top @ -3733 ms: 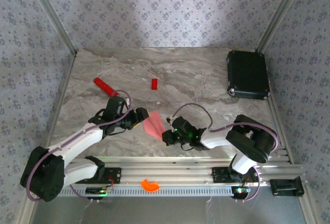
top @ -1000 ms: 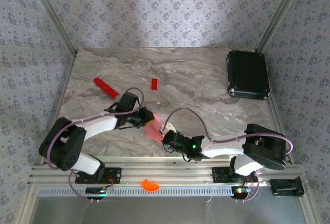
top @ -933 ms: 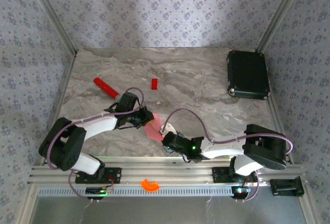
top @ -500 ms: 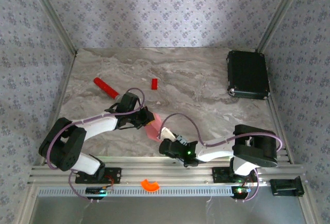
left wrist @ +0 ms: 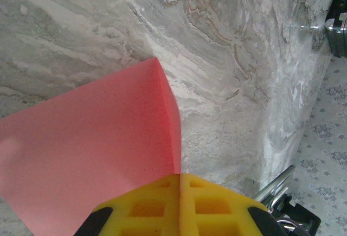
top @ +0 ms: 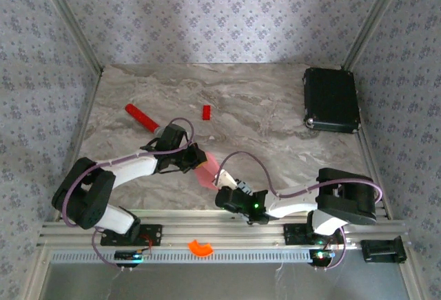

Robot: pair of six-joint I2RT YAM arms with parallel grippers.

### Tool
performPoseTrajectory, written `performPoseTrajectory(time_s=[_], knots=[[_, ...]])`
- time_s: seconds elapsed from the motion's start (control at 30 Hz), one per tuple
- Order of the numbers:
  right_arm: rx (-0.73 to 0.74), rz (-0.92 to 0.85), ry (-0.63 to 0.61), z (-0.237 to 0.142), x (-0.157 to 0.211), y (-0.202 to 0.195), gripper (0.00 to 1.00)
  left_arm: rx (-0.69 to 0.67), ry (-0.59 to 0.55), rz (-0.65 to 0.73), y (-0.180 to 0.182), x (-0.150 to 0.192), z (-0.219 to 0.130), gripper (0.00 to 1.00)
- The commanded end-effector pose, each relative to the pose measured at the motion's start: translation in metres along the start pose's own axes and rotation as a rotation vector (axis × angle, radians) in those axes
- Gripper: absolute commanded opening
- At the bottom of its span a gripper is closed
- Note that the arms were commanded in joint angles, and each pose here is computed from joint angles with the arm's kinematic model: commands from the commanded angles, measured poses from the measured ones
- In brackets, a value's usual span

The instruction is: Fold a paper plane with a square sheet of paper (pick it up from the middle)

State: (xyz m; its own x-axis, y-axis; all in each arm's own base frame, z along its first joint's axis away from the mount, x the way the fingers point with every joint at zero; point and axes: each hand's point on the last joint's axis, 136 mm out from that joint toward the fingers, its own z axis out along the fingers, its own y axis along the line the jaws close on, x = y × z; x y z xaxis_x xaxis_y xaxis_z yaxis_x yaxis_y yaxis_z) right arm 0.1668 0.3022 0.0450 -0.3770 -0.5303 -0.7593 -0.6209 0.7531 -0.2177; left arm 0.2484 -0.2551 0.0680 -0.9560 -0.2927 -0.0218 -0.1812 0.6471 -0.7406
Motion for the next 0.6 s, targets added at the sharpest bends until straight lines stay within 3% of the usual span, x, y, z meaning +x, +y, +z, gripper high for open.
performPoseTrajectory(time_s=[0.0,0.33,0.47,0.57], knots=[[-0.006,0.040,-0.012,-0.002,-0.003,-0.001,0.17,0.036,0.013,0.019,-0.013,0.002,-0.001,0.06],[-0.064,0.096,-0.004,-0.001,-0.002,0.005,0.04,0.023,0.019,0.020,-0.011,0.004,0.001,0.07],[-0.172,0.233,0.041,0.006,-0.001,0.011,0.00,0.013,-0.020,0.043,-0.014,-0.001,-0.008,0.26],[-0.270,0.358,0.061,0.011,-0.004,0.015,0.00,-0.033,-0.094,0.059,-0.012,-0.010,-0.024,0.55]])
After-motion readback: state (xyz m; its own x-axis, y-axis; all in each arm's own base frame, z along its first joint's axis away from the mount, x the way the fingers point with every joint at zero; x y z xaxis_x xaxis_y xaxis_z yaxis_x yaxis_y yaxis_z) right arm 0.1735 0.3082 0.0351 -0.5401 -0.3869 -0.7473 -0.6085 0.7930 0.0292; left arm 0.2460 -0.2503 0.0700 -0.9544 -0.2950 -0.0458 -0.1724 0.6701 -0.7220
